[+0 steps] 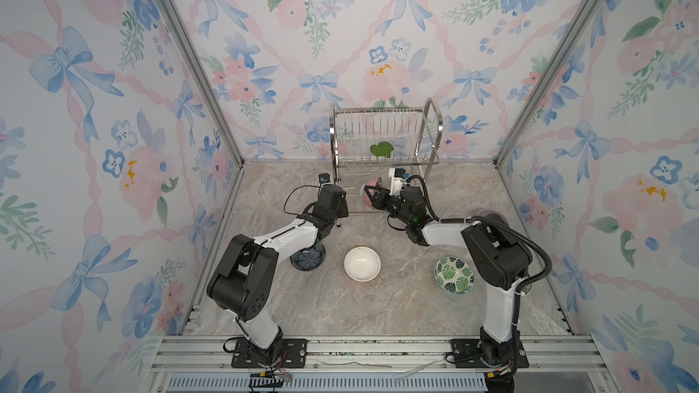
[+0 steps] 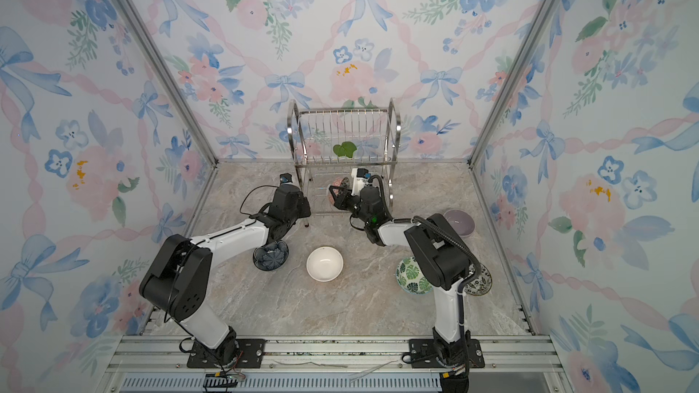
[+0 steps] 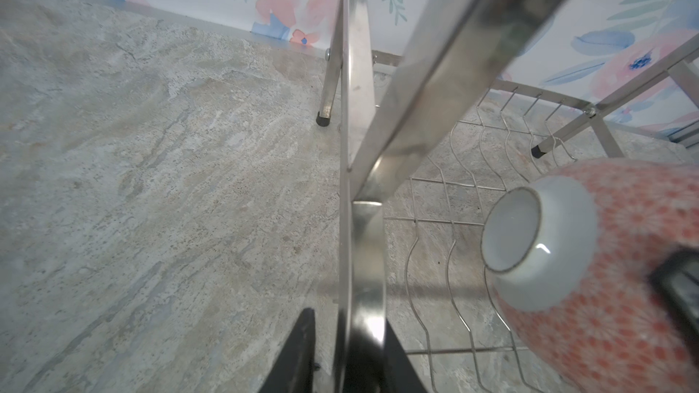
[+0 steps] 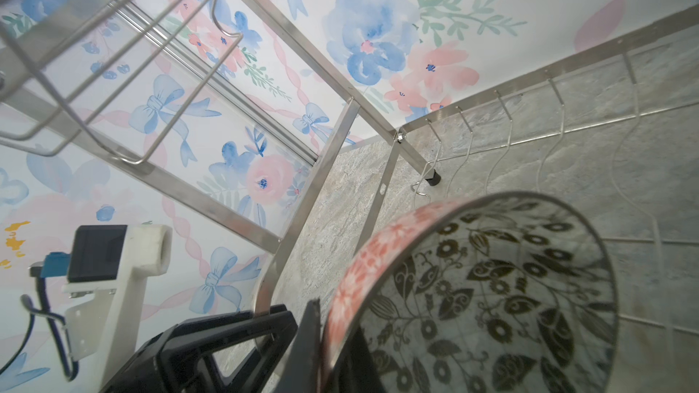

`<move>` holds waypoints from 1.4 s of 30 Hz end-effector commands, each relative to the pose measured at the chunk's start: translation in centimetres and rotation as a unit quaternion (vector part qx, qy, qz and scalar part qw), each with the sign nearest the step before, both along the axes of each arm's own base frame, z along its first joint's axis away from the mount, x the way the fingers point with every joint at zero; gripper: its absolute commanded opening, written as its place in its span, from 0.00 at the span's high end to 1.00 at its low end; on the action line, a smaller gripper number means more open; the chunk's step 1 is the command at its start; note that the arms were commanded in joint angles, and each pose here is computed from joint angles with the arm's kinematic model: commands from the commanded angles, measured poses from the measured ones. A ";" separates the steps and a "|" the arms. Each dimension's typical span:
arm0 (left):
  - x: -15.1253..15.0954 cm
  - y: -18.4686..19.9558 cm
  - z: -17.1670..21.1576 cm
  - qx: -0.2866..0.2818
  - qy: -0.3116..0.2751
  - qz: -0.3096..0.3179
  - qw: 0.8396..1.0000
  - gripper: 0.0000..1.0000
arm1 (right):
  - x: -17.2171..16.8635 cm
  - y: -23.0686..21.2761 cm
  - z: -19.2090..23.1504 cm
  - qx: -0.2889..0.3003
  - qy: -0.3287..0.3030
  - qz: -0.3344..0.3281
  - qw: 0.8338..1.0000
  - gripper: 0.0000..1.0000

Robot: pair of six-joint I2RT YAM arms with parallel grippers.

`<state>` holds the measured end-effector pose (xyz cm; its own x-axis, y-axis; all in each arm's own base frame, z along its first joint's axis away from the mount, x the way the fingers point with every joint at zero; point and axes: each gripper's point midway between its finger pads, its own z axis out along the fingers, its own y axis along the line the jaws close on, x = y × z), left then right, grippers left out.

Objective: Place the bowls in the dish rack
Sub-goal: 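Tilt the held bowl upright and lower it into the lower rack tier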

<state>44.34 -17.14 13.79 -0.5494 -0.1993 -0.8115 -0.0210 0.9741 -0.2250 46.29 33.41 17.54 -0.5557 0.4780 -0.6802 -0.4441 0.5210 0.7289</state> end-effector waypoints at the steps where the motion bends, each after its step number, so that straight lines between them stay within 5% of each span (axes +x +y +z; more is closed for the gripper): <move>1: 0.1 0.7 -0.7 0.035 0.011 0.003 0.999 0.81 | 1.0 0.1 4.0 0.043 -0.062 -0.005 0.997 1.00; 5: 0.1 0.5 -1.4 0.048 0.022 -0.006 0.999 1.00 | 1.7 0.6 4.0 0.046 -0.067 -0.002 0.997 1.00; 42: -0.5 -2.7 -3.1 0.080 0.022 -0.099 0.992 1.00 | 10.8 6.3 3.5 0.102 -0.063 0.042 0.992 1.00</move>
<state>45.35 -18.06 13.86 -0.5234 -0.0434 -0.8510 0.0689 0.9933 -0.0931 56.60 39.87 19.30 -0.5349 0.5590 -0.6336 -0.5336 0.3580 0.7663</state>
